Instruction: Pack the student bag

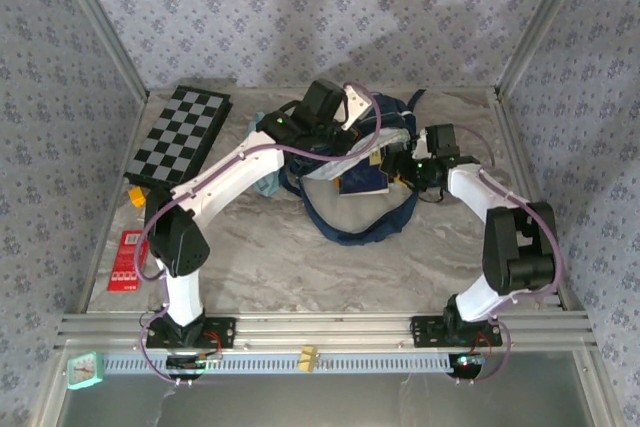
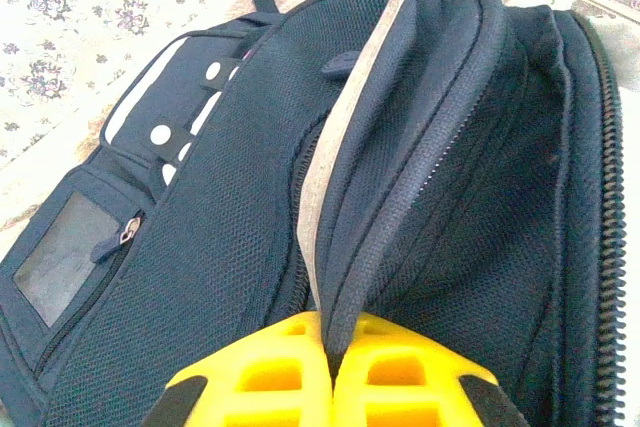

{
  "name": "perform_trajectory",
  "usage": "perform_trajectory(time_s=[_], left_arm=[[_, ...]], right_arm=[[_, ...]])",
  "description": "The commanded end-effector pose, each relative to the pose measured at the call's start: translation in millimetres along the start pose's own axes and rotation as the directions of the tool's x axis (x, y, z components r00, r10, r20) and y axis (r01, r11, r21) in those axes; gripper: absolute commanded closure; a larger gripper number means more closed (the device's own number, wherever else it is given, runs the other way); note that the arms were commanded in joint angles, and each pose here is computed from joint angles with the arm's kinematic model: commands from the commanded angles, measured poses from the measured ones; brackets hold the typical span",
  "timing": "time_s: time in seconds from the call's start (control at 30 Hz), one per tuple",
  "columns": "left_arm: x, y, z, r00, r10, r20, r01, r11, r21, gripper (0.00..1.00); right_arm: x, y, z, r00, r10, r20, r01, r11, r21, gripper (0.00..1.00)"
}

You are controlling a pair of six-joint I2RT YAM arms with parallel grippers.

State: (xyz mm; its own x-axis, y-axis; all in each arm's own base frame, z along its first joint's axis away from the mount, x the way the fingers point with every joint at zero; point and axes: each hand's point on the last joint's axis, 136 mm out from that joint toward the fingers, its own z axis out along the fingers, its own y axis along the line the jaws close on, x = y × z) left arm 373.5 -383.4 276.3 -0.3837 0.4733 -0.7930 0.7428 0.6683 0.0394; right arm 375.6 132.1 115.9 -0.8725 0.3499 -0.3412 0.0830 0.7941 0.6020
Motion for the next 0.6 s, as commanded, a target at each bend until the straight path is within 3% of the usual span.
perform_trajectory(time_s=[0.0, 0.1, 0.27, 0.57], left_arm=[[-62, -1, -48, 0.975, -0.025, 0.221, 0.026, 1.000, -0.001, 1.00], [-61, -2, -47, 0.975, -0.033, 0.218, 0.033, 0.999, 0.004, 1.00], [-60, -3, -45, 0.975, -0.046, 0.218, 0.045, 0.999, 0.009, 1.00], [-51, 0, -35, 0.980, -0.077, 0.185, 0.079, 0.997, -0.005, 1.00]], right_arm=[[10, -4, -30, 0.991, -0.128, 0.048, 0.117, 0.975, 0.188, 0.36], [27, -5, -38, 0.992, -0.118, 0.050, 0.103, 0.964, 0.243, 0.45], [56, 27, -7, 0.992, -0.110, 0.057, 0.103, 0.989, 0.109, 0.68], [25, 36, 31, 0.964, -0.173, 0.202, 0.158, 0.983, 0.088, 0.87]])
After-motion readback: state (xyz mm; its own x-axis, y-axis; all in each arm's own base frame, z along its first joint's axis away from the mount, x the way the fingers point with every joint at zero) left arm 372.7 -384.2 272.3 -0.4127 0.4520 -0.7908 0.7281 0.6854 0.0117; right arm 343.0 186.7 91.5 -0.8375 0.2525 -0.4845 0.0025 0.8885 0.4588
